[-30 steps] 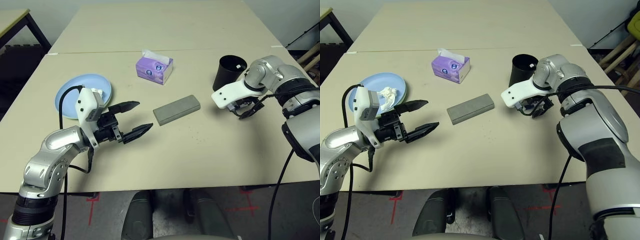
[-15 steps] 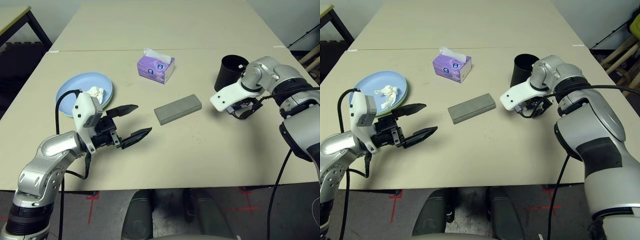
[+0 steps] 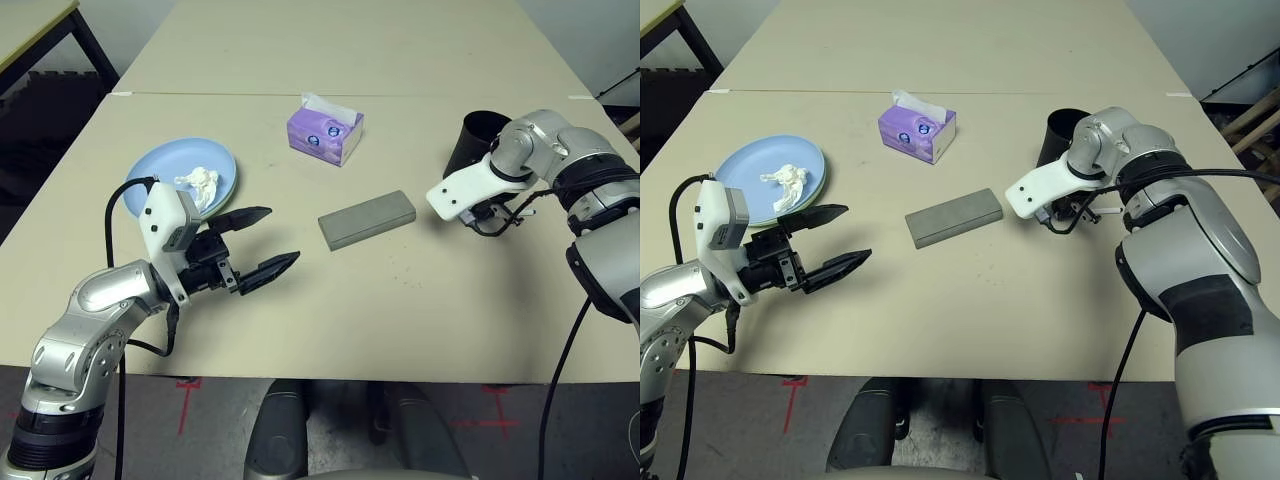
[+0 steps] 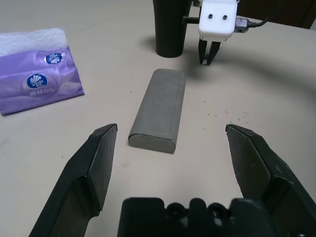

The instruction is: Organize and tidy the items on the table.

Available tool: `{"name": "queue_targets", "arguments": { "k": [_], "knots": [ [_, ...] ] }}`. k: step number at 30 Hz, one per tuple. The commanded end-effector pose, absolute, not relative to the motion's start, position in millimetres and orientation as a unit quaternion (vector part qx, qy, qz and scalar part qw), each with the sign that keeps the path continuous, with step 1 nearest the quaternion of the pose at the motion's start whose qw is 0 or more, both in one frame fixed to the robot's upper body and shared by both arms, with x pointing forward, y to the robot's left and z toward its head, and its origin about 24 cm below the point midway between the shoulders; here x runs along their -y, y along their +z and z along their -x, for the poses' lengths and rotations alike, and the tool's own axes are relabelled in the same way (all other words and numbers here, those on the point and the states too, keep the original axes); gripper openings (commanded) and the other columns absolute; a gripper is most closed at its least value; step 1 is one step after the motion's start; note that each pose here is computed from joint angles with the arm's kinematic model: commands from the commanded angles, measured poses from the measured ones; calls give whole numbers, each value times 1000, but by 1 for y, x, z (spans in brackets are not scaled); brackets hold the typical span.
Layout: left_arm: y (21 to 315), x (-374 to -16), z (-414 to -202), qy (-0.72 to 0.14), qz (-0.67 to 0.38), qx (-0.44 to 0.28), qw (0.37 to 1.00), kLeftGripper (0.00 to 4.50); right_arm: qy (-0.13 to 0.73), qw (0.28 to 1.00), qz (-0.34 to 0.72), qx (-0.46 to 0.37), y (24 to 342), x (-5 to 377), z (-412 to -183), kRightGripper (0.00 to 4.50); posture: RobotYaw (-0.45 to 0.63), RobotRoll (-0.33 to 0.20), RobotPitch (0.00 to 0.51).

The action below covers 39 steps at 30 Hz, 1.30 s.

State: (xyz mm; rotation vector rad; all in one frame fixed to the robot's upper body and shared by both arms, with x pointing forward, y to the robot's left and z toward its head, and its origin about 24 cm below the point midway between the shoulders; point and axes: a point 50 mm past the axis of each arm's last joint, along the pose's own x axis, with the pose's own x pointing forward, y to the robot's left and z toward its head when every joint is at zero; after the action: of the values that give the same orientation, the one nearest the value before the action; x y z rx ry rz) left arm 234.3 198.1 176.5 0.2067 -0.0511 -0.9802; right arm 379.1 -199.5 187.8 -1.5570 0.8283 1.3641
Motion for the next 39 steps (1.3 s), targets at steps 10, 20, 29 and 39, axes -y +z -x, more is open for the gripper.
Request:
{"name": "queue_targets", "arguments": {
  "k": [10, 20, 29, 39],
  "knots": [
    [172, -196, -246, -483, -98, 15, 870, 4500, 610, 554, 501, -264, 215, 190, -377, 288, 149, 0, 166],
    [169, -192, -248, -491, -98, 19, 865, 4500, 636, 669, 353, -151, 253, 166, -375, 288, 125, 0, 129],
    [168, -194, -257, -493, -103, 22, 863, 4500, 617, 748, 244, -28, 287, 154, -372, 288, 105, 0, 104],
    [167, -194, -263, -498, -109, 25, 860, 4500, 479, 835, 218, 160, 314, 163, -380, 288, 81, 0, 90]
  ]
}}
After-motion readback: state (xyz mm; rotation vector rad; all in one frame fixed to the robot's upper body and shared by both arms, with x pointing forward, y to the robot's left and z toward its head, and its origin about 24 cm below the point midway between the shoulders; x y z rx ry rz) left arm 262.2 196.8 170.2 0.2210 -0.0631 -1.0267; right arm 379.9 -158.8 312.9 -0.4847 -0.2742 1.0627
